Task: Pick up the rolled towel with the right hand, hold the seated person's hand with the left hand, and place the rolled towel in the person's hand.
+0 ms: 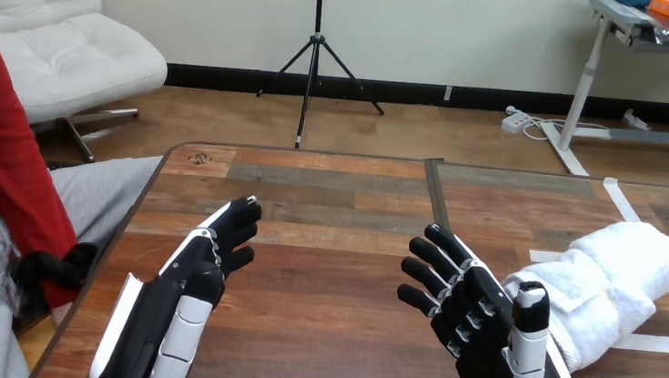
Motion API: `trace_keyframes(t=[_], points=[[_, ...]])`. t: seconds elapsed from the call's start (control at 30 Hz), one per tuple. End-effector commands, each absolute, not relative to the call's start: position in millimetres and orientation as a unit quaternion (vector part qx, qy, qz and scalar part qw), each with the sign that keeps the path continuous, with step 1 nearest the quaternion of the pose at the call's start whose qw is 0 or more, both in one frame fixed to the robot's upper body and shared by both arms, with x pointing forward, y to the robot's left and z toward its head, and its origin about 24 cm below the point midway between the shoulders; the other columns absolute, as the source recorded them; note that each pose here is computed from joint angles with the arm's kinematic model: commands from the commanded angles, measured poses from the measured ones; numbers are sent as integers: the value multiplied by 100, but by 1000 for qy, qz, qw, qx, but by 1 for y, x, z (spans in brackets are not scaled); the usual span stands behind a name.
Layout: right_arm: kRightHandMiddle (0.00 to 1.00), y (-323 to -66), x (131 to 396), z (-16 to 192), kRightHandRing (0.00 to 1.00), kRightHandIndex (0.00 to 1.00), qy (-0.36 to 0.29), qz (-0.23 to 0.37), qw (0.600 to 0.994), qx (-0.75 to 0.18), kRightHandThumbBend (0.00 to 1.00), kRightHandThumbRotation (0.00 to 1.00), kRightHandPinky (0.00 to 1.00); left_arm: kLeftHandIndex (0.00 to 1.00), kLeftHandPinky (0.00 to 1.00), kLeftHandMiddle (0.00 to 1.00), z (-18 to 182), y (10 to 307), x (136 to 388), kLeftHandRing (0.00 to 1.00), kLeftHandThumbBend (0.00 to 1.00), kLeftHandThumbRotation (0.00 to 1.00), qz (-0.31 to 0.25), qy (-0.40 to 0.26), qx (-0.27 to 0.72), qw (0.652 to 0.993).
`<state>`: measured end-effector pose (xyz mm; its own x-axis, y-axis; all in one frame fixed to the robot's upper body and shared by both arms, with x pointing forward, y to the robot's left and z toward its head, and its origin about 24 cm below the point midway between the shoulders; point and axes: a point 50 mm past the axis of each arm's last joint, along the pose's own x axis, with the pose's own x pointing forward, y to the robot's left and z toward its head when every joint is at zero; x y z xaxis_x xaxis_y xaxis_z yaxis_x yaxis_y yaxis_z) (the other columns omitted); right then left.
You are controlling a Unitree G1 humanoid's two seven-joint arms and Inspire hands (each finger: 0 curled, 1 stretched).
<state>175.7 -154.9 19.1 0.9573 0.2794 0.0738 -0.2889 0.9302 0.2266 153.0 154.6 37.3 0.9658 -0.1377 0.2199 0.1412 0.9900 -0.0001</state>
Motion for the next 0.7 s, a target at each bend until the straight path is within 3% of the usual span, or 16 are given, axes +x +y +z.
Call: trace_keyframes(t=[0.0, 0.67], points=[[90, -153, 188, 38, 89, 90, -70, 152, 978, 123, 100, 99, 86, 86, 89, 90, 59, 154, 165, 91, 74, 99, -67, -169, -14, 983], [90, -154, 188, 38, 89, 90, -68, 151, 980, 113, 100, 99, 85, 86, 87, 89, 59, 153, 165, 91, 75, 99, -65, -168, -11, 984]])
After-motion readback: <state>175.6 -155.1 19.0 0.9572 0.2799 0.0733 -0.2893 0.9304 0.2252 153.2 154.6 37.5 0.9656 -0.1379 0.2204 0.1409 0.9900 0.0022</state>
